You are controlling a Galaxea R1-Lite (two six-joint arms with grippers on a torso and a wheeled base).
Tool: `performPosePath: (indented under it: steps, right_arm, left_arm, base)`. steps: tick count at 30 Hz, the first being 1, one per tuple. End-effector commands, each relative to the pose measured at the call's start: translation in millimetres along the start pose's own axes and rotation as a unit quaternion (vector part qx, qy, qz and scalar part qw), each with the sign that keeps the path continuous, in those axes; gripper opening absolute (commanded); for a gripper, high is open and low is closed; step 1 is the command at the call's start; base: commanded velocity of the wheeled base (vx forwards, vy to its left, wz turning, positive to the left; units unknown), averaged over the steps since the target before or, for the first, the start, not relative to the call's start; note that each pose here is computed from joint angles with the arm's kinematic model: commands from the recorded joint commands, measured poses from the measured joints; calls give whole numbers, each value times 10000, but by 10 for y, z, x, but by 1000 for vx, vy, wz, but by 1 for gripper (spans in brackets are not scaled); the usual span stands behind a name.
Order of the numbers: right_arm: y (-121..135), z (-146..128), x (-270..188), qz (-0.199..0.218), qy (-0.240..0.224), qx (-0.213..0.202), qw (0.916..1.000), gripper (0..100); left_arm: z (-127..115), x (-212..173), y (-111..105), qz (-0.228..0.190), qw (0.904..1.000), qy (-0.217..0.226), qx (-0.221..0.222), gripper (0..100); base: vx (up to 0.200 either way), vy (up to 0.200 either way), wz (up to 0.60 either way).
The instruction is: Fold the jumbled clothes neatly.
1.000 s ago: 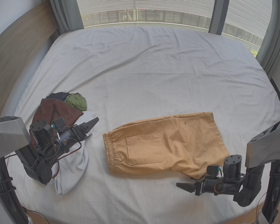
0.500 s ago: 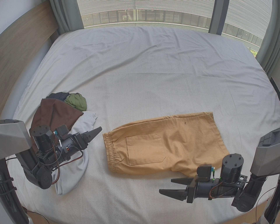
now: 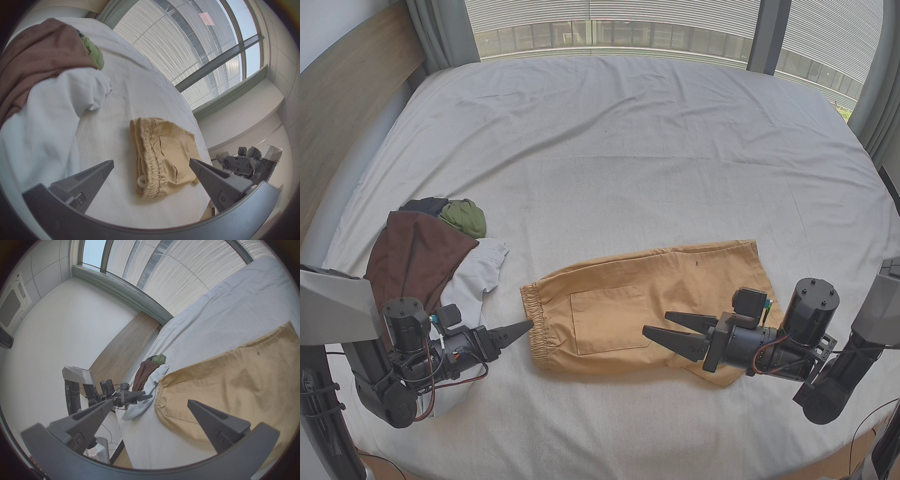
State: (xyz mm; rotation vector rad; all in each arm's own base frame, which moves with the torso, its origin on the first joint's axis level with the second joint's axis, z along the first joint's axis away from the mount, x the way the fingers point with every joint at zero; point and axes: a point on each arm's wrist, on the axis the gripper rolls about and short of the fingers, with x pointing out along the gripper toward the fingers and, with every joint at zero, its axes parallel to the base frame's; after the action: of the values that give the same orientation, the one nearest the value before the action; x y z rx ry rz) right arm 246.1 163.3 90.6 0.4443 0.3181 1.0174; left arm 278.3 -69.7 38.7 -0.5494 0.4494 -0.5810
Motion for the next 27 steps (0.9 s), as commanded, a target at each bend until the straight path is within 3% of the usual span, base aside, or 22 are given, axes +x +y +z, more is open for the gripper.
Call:
performPosePath:
  steps: [1,18,27]
  right_arm:
    - [-55,80,-134,-190,-141,-36,9997,100]
    - [-210,145,-248,-511,-286,9,9983,100]
    - [-218,126,-242,-513,-250,22,9984,100]
  left_arm:
    - [-163,92,42,26,9994,315,-110,100]
    - [-522,457,58,-72,9954,852,-441,100]
    - [-473,596,-37,-156,9944,633,-826,100]
  base:
    - [0,0,0]
    - [0,0,0]
    - [0,0,0]
